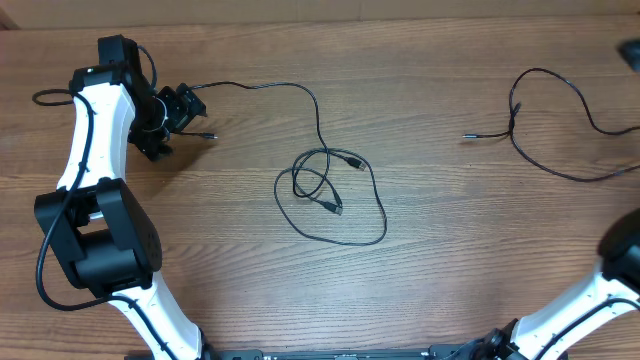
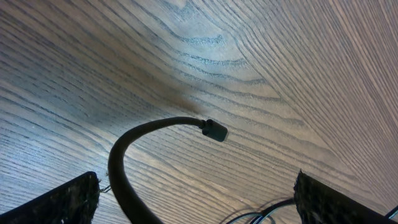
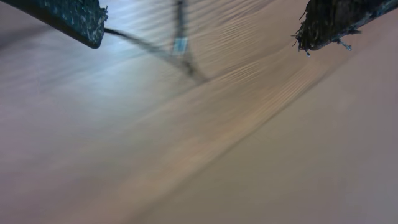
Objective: Untangle cables
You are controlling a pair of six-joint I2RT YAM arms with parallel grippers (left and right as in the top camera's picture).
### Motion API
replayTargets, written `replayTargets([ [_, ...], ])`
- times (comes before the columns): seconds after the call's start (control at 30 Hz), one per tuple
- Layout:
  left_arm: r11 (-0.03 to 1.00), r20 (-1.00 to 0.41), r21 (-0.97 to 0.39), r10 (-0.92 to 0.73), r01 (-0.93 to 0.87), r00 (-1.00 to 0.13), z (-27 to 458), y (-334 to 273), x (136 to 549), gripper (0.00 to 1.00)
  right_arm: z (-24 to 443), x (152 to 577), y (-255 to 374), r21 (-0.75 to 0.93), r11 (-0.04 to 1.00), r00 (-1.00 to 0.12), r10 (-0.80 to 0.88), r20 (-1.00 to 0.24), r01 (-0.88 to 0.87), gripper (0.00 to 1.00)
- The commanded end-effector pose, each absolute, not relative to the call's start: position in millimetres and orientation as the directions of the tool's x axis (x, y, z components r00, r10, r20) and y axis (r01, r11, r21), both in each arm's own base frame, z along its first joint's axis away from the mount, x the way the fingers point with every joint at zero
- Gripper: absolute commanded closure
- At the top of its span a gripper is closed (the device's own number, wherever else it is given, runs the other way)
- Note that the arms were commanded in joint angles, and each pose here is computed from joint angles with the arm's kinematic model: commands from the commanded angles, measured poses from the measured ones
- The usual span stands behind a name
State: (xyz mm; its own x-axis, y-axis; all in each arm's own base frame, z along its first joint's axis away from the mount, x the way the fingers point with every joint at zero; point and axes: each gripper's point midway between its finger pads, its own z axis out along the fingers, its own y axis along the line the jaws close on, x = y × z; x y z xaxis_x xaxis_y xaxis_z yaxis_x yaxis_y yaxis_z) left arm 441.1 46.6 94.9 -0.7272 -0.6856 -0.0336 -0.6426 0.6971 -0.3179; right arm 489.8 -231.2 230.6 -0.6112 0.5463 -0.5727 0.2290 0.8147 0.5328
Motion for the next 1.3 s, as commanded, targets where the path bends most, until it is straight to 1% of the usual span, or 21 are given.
replayTargets([
  [0.0,0.703,-0.041,-0.313,-0.682,-0.638,-0.731,96.8,49.5,438.9,0.0,286.3,501.8,-150.6,0.455,0.89,-0.633,0.36,-0.686,0.013,0.0],
  [0.13,0.703,-0.041,-0.314,-0.682,-0.638,-0.731,96.8,49.5,438.9,0.0,283.4,516.1,-71.4,0.42,0.9,-0.69,0.23,-0.687,-0.118,0.0],
  [0.27,0.703,-0.041,-0.313,-0.682,-0.638,-0.731,96.8,49.5,438.9,0.0,275.0,518.4,10.0,0.352,0.894,-0.721,0.049,-0.691,-0.276,0.0],
  [0.37,0.703,-0.041,-0.313,-0.682,-0.638,-0.731,96.8,49.5,438.9,0.01,264.1,507.0,69.7,0.303,0.873,-0.739,-0.091,-0.667,-0.382,0.0],
  [0.57,0.703,-0.041,-0.313,-0.682,-0.638,-0.731,96.8,49.5,438.9,0.01,236.0,466.3,143.2,0.303,0.822,-0.793,-0.264,-0.55,-0.483,0.0],
  [0.67,0.703,-0.041,-0.313,-0.682,-0.638,-0.731,96.8,49.5,438.9,0.01,220.2,445.9,168.2,0.313,0.788,-0.801,-0.344,-0.49,-0.53,0.0],
  [0.8,0.703,-0.041,-0.313,-0.682,-0.638,-0.731,96.8,49.5,438.9,0.01,194.8,427.5,191.7,0.311,0.771,-0.807,-0.41,-0.426,-0.556,0.0],
  [0.87,0.703,-0.041,-0.313,-0.682,-0.638,-0.731,96.8,49.5,438.9,0.0,179.2,420.6,199.4,0.299,0.769,-0.806,-0.438,-0.398,-0.566,0.0],
  [0.9,0.703,-0.041,-0.313,-0.682,-0.638,-0.731,96.8,49.5,438.9,0.0,163.2,413.5,209.3,0.302,0.757,-0.802,-0.462,-0.38,-0.579,0.0],
  [1.13,0.703,-0.041,-0.314,-0.682,-0.638,-0.731,96.8,49.5,439.0,0.0,111.6,393.1,236.6,0.315,0.721,-0.782,-0.516,-0.351,-0.617,0.0],
  [1.27,0.704,-0.041,-0.313,-0.681,-0.638,-0.731,96.8,49.2,439.0,0.0,93.6,383.5,248.6,0.324,0.703,-0.77,-0.533,-0.35,-0.633,0.0],
])
